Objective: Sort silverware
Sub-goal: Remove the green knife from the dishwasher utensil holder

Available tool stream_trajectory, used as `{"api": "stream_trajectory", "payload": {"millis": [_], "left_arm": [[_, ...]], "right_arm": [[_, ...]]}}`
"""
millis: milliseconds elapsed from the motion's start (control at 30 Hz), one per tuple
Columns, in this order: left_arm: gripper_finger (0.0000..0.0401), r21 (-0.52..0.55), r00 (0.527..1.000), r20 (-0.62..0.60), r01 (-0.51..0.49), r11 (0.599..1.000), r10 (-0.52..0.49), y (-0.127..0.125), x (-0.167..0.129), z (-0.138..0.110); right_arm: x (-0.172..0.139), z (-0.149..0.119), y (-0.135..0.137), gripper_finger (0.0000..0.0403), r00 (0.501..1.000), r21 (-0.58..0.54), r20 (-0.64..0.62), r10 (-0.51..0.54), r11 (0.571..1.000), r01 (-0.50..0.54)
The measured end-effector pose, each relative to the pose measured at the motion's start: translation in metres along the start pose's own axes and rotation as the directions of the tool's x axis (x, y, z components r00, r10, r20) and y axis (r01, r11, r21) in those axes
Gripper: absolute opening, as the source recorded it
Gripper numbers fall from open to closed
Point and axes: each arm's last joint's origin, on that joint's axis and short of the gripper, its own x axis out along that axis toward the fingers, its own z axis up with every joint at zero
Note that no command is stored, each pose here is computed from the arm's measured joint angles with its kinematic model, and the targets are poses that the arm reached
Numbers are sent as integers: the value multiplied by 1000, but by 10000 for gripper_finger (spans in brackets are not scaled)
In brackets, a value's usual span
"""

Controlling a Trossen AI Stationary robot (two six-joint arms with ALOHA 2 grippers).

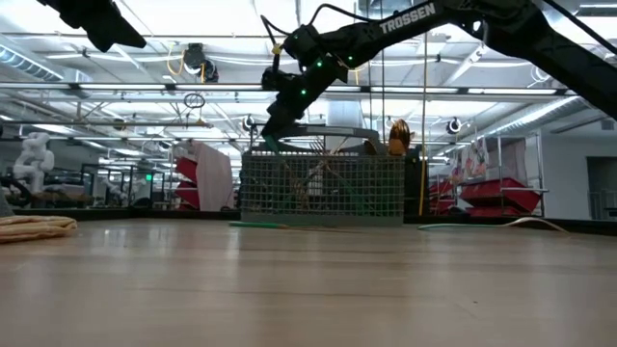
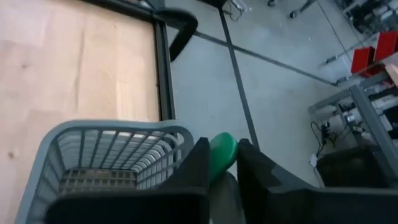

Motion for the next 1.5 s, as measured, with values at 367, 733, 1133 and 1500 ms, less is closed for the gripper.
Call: {"api": "stream_trajectory", "payload": {"millis": [367,733,1133,1500], "left_arm": [[15,1,1000,-4,0,1000,0,0,0,0],[15,2,1000,-9,0,1000,0,0,0,-1],[15,2,1000,-11,-1,1000,1,0,0,-1],[15,43,984,52,-172,984,170,3,26,-12]], "right_arm": [[-3,6,5,2,1000,-26,5,14,1000,-14],[-23,36,9,1,999,-46,40,27,999,-25],[-61,82,24,1,986,-69,159,48,997,-38],[-115,118,33,1,952,9,302,52,998,-57]]}}
